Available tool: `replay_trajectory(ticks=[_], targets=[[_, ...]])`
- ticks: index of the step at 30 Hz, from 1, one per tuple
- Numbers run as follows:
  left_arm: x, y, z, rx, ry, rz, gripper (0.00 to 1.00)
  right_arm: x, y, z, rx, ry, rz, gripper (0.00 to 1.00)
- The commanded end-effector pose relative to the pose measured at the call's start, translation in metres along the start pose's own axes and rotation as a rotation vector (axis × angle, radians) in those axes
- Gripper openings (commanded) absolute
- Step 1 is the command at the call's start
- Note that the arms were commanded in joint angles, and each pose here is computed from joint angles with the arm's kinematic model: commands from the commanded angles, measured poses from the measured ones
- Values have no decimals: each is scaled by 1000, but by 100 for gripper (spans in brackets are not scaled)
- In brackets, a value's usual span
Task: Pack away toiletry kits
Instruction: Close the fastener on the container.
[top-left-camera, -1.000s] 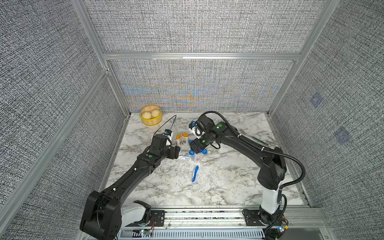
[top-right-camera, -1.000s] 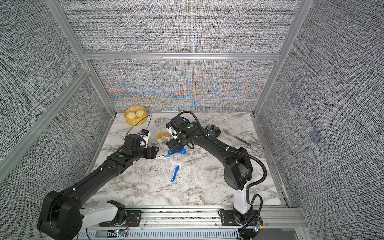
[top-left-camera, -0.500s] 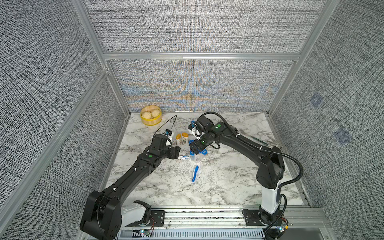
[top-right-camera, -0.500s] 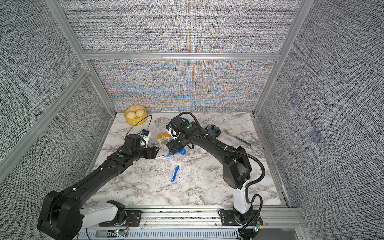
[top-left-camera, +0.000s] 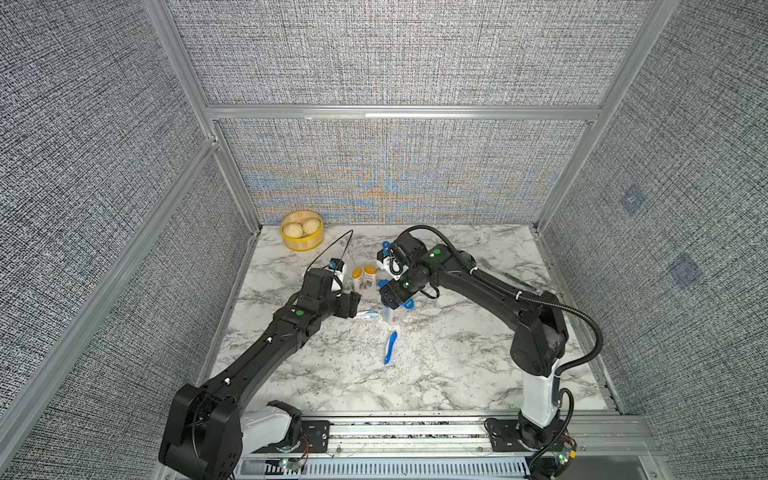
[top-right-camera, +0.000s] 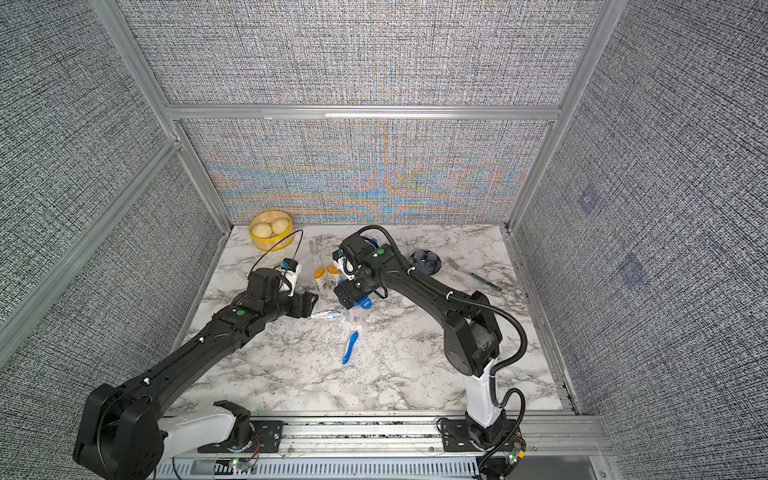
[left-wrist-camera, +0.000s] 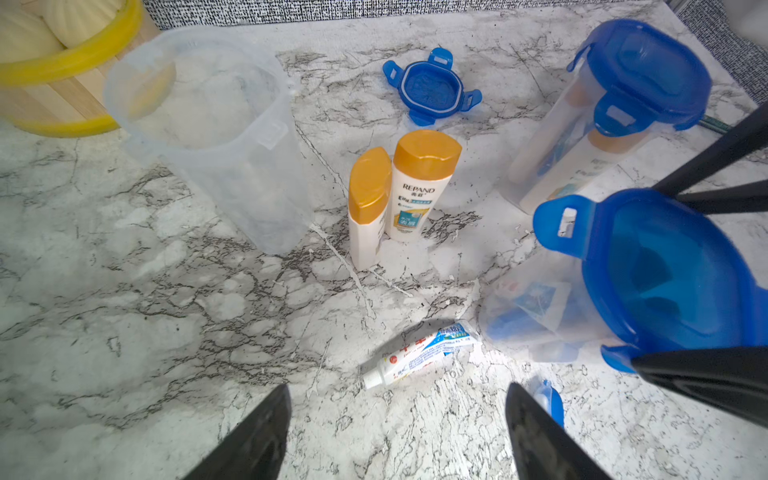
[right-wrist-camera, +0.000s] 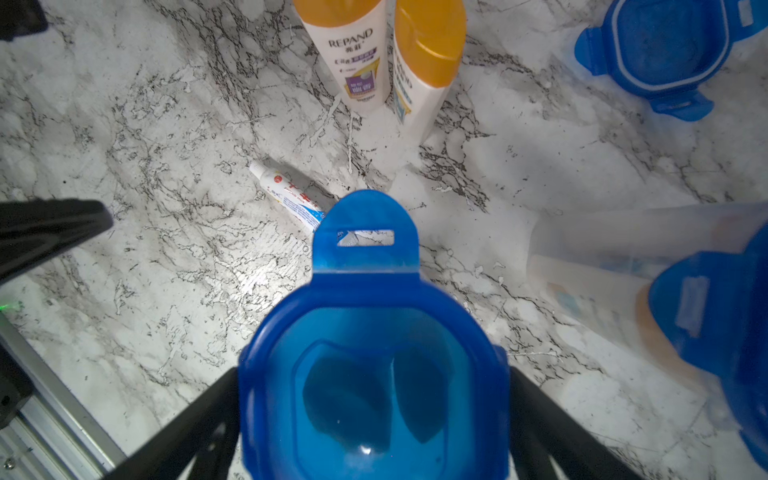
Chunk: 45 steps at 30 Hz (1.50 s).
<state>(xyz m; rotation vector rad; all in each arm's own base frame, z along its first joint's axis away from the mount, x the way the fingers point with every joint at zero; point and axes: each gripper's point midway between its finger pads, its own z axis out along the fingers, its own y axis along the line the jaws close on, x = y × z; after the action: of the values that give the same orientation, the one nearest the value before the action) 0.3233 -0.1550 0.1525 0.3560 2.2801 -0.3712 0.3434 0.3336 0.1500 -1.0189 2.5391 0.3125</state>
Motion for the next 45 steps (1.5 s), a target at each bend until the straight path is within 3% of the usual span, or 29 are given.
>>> replay_trajectory(ticks=[1, 12, 16, 20, 24, 27, 34, 40, 45], targets=[[-9, 0, -1, -2, -36, -1, 80, 20, 0, 6, 3, 76, 10, 92], [-16, 1, -2, -13, -49, 5, 79, 8, 3, -4, -19, 31, 23, 83], [-23, 0, -3, -9, -63, 13, 79, -1, 2, -14, -13, -6, 30, 98], [-36, 6, -5, -55, -95, 15, 82, -21, -1, -40, -4, -101, 48, 99], [-58, -15, -4, 56, -165, 116, 89, -30, -4, -82, -18, -220, 74, 99], [-70, -42, -6, 171, -173, 196, 92, -17, -18, -104, -53, -291, 160, 99], [-48, -114, -3, 374, 19, 478, 93, 37, -62, -121, -114, -389, 366, 99], [-24, -135, -2, 443, 212, 574, 94, 59, -85, -119, -142, -397, 441, 99], [-23, -135, 3, 417, 286, 626, 97, 66, -88, -114, -198, -372, 461, 99]])
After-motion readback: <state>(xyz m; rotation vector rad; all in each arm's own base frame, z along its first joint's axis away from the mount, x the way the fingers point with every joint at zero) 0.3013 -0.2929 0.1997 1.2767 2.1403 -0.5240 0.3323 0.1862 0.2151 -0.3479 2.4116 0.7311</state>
